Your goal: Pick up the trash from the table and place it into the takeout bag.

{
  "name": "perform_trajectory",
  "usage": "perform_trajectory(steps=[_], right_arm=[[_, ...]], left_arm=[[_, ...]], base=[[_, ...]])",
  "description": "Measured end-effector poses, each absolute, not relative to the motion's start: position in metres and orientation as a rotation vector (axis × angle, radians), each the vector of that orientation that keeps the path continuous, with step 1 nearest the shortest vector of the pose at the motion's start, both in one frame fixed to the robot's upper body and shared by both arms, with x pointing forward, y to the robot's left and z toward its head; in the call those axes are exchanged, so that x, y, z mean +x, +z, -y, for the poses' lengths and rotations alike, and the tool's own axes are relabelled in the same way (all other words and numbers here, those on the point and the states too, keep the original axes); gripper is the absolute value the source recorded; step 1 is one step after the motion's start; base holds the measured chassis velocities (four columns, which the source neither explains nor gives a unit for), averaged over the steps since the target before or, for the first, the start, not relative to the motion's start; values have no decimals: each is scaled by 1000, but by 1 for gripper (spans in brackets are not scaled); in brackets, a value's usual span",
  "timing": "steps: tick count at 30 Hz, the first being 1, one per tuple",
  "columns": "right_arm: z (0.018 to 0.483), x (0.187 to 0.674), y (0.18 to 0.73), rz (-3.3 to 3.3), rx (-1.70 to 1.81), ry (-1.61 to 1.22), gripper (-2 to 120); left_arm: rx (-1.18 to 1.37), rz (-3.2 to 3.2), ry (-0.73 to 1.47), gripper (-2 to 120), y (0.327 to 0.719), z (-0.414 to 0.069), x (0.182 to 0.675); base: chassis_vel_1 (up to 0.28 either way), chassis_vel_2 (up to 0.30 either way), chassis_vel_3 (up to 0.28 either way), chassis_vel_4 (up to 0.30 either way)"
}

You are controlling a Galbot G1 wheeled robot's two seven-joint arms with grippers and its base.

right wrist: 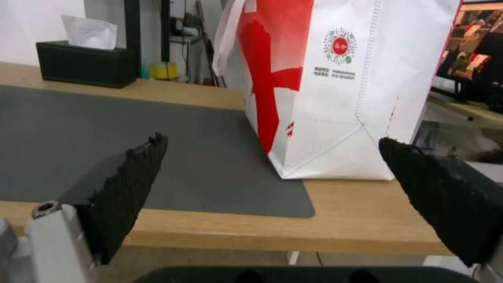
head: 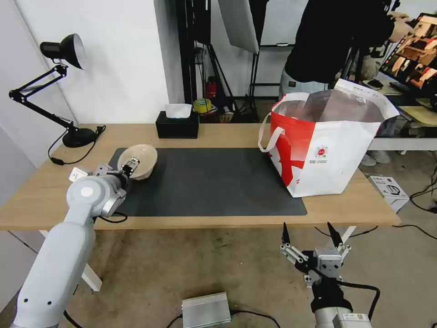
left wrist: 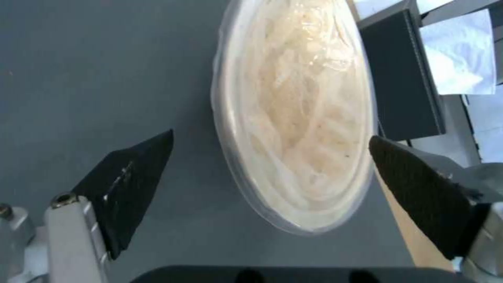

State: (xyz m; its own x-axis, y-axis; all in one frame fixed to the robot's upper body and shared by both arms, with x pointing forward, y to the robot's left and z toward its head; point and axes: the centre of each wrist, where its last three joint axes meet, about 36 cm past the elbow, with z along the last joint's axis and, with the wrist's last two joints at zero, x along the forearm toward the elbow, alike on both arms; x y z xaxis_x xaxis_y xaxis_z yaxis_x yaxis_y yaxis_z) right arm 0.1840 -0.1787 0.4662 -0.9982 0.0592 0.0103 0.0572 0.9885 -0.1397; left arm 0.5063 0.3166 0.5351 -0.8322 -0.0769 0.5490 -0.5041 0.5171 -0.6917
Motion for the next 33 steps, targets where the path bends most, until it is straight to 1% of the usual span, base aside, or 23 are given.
perform_trajectory(steps=[7, 10, 13, 14, 15, 16, 18, 19, 20, 23, 24, 25, 26, 27, 28, 29, 30, 33], right_arm=[[179, 184, 466, 3118, -91, 218, 100], [179, 184, 466, 3118, -91, 218, 100], [179, 184, 466, 3118, -91, 218, 100], [179, 184, 466, 3118, -91, 218, 100], [179, 184, 466, 3118, -91, 218, 100], [179, 184, 466, 3118, -91, 218, 100], [179, 184, 466, 3118, -91, 218, 100], [179, 184, 466, 3118, -91, 218, 100], [179, 184, 466, 3118, -91, 218, 100], [179, 184, 466, 3118, -91, 218, 100], [179, 184, 466, 3118, -91, 218, 100], [179, 184, 466, 3118, -91, 218, 100], [179, 184, 466, 3118, -91, 218, 100], [179, 184, 466, 3118, -91, 218, 100], [179, 184, 466, 3118, -91, 218, 100], [179, 184, 466, 3118, -91, 218, 100], [179, 184, 466, 3118, -91, 218, 100], [179, 184, 466, 3118, -91, 218, 100]], left_arm=[[475, 2328, 1235, 100, 526, -316, 517], [475, 2326, 1230, 97, 523, -313, 521], [480, 2318, 1222, 82, 518, -308, 529], [480, 2318, 1222, 82, 518, -308, 529], [478, 2317, 1221, 79, 517, -307, 531], [472, 2317, 1221, 73, 515, -305, 533], [461, 2318, 1223, 64, 514, -301, 535], [455, 2318, 1224, 61, 514, -299, 536], [455, 2318, 1224, 61, 514, -299, 536], [448, 2319, 1225, 47, 513, -295, 537], [448, 2320, 1224, 42, 513, -295, 537], [448, 2320, 1224, 42, 513, -295, 537], [447, 2322, 1223, 38, 514, -294, 537], [446, 2324, 1222, 32, 514, -294, 536], [445, 2327, 1221, 29, 514, -294, 534], [444, 2332, 1219, 23, 515, -295, 532], [444, 2332, 1219, 23, 515, -295, 532], [442, 2352, 1210, 11, 519, -298, 525]], base=[[0, 0, 0, 0], [0, 0, 0, 0], [0, 0, 0, 0], [0, 0, 0, 0], [0, 0, 0, 0], [0, 0, 0, 0], [0, 0, 0, 0], [0, 0, 0, 0], [0, 0, 0, 0], [0, 0, 0, 0], [0, 0, 0, 0], [0, 0, 0, 0], [0, 0, 0, 0], [0, 0, 0, 0], [0, 0, 0, 0], [0, 0, 0, 0], [0, 0, 0, 0], [0, 0, 0, 0]])
